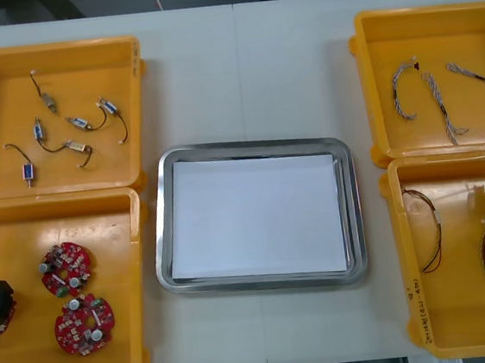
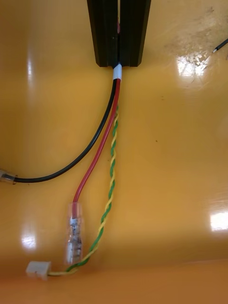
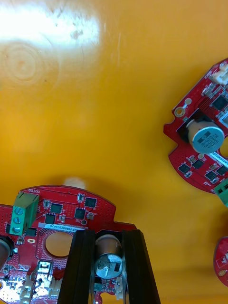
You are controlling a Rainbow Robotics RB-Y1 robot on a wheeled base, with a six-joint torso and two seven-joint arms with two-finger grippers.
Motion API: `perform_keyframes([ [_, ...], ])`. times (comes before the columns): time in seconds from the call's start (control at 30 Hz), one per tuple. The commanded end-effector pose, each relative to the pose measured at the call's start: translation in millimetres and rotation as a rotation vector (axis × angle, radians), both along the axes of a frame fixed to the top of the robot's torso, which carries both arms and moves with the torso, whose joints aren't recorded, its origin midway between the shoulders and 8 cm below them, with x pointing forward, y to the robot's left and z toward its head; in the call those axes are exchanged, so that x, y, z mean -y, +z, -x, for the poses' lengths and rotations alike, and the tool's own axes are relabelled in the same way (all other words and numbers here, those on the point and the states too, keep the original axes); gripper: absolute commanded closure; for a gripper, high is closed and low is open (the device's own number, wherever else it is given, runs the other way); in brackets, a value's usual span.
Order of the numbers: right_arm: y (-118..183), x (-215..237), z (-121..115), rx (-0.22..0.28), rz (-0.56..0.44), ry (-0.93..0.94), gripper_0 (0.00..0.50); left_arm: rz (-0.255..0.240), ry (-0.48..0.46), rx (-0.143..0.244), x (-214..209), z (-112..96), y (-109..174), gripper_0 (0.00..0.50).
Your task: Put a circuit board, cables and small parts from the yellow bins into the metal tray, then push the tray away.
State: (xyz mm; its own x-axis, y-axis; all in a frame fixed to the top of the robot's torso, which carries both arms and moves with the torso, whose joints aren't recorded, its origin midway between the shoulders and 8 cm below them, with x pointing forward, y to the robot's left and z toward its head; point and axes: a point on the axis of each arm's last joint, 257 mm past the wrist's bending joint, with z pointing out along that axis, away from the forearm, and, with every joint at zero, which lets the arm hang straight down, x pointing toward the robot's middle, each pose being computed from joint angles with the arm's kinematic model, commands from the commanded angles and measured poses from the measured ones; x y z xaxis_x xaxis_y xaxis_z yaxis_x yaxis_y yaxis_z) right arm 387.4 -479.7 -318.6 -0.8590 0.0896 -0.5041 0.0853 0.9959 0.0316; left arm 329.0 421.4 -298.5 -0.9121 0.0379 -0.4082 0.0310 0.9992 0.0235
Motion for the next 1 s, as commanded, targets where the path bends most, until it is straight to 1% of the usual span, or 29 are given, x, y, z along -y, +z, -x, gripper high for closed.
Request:
perform_keyframes([
  [0.03,0,-11,8,0.005,-0.005,0.041,0.5,-0.098,-0.141,-0.006,-10,-1,22,0.498],
  [0.3,39,-7,12,0.008,0.016,0.057,0.5,-0.097,-0.138,-0.028,-5,-5,41,0.499],
  [0.43,57,-7,15,0.014,0.016,0.064,0.5,-0.088,-0.143,-0.031,1,-9,49,0.5],
  [0.53,77,-9,16,0.017,0.038,0.088,0.5,-0.075,-0.145,-0.028,7,-14,56,0.5],
  [0.6,91,-9,19,0.012,0.063,0.105,0.5,-0.064,-0.149,-0.034,12,-15,60,0.498],
  [0.67,104,-10,22,0.01,0.083,0.115,0.5,-0.064,-0.149,-0.043,14,-15,64,0.5],
  [0.87,144,-6,32,0.013,0.146,0.13,0.5,-0.058,-0.158,-0.055,23,-18,77,0.499],
  [0.93,154,-7,34,0.014,0.154,0.139,0.5,-0.061,-0.166,-0.058,26,-18,81,0.5],
  [1.0,163,-9,38,0.008,0.141,0.149,0.5,-0.062,-0.172,-0.064,30,-17,84,0.5],
])
